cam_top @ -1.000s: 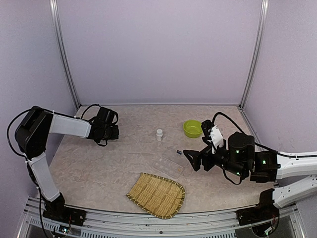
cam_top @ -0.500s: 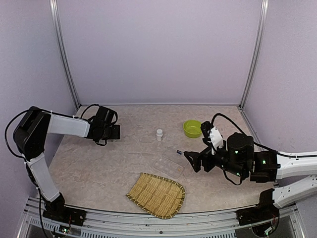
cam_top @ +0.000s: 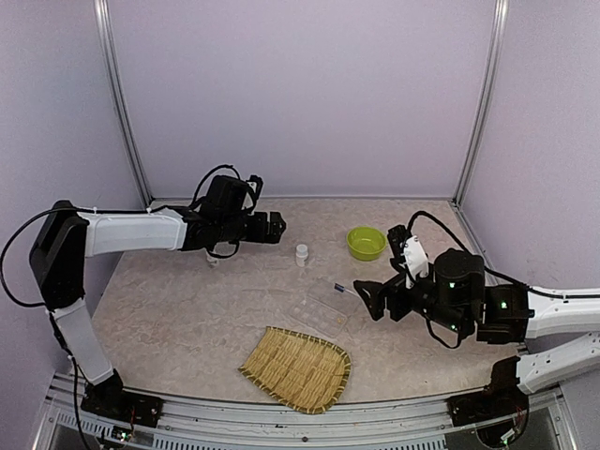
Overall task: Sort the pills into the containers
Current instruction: Adjust the pill container at the center of the board.
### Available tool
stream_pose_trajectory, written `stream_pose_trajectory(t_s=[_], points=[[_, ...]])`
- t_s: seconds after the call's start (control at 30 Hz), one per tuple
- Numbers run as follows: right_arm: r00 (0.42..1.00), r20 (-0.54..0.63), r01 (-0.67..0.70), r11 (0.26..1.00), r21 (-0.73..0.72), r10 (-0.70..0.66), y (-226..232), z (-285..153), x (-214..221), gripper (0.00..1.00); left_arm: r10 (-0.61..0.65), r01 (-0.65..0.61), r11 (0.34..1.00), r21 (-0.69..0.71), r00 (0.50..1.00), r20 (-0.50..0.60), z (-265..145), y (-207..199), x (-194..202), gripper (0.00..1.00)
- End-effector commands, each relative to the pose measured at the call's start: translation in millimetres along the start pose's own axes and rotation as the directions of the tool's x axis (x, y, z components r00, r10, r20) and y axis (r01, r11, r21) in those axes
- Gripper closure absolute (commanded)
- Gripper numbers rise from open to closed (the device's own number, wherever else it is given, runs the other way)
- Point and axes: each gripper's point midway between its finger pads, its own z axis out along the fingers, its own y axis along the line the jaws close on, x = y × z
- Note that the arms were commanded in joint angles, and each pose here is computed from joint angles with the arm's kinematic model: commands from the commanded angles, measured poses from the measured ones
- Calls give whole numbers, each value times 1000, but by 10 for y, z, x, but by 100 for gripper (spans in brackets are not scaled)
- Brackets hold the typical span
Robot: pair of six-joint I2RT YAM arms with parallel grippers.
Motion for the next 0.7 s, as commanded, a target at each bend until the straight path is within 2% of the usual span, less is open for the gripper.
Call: stream_pose_trajectory(t_s=[0.0,0.17,0.37,0.67], points=[[999,-15,-27,999,34,28,-111,-34,84,0,81,-77,992,99,996,-39,209,-401,103,1],[999,-17,-40,998,40,40,-146,-61,114,0,115,-101,983,156,990,-84,445,-640,223,1],[998,-41,-36,998,42,38,-141,-12,216,0,114,-93,983,156,984,-137,649,-652,420,1],[978,-196,-37,983,182,73,-347,419,652,0,98,-73,982,172,985,-141,458,-705,596,1]])
